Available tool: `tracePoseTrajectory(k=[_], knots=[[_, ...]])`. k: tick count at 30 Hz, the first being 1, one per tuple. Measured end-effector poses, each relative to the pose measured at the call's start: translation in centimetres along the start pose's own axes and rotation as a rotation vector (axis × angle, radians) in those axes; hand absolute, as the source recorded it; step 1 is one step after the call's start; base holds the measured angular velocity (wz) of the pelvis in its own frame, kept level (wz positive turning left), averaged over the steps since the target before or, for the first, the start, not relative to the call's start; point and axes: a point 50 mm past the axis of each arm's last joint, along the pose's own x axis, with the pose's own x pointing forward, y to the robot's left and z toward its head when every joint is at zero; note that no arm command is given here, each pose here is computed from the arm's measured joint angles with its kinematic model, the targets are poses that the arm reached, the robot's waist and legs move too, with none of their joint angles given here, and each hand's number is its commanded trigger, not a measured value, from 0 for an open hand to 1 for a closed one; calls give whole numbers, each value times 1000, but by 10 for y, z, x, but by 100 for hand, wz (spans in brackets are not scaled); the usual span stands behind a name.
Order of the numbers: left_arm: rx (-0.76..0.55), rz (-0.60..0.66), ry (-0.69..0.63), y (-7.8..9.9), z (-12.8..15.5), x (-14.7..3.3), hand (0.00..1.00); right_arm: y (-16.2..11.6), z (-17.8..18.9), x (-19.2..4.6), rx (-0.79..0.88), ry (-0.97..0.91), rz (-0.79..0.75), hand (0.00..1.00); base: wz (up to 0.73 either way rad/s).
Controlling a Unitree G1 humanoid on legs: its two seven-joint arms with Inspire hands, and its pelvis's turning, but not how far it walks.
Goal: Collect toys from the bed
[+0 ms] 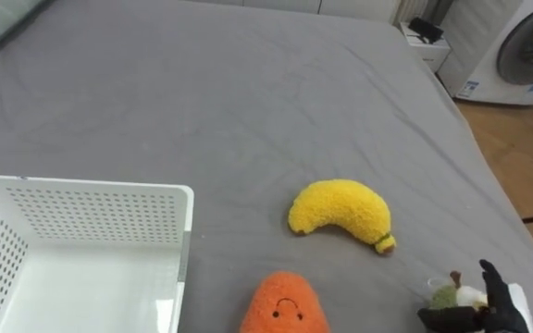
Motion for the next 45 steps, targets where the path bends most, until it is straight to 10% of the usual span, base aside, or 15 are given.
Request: tracePoseTrajectory(k=[15,16,17,20,45], knots=[[11,-11,9,4,-1,2,0,-2,-40,6,-211,164,76,2,2],[11,-12,12,4,-1,2,0,-2,-40,6,-213,169,78,20,0],[13,-13,19,4,-3,2,0,-2,-44,7,-222,186,84,61,3],[13,-14,23,4,-2,3,0,-2,-50,6,-234,217,89,100,5],[11,-21,18,3,5,4,0,-1,-61,4,-262,276,141,100,0]])
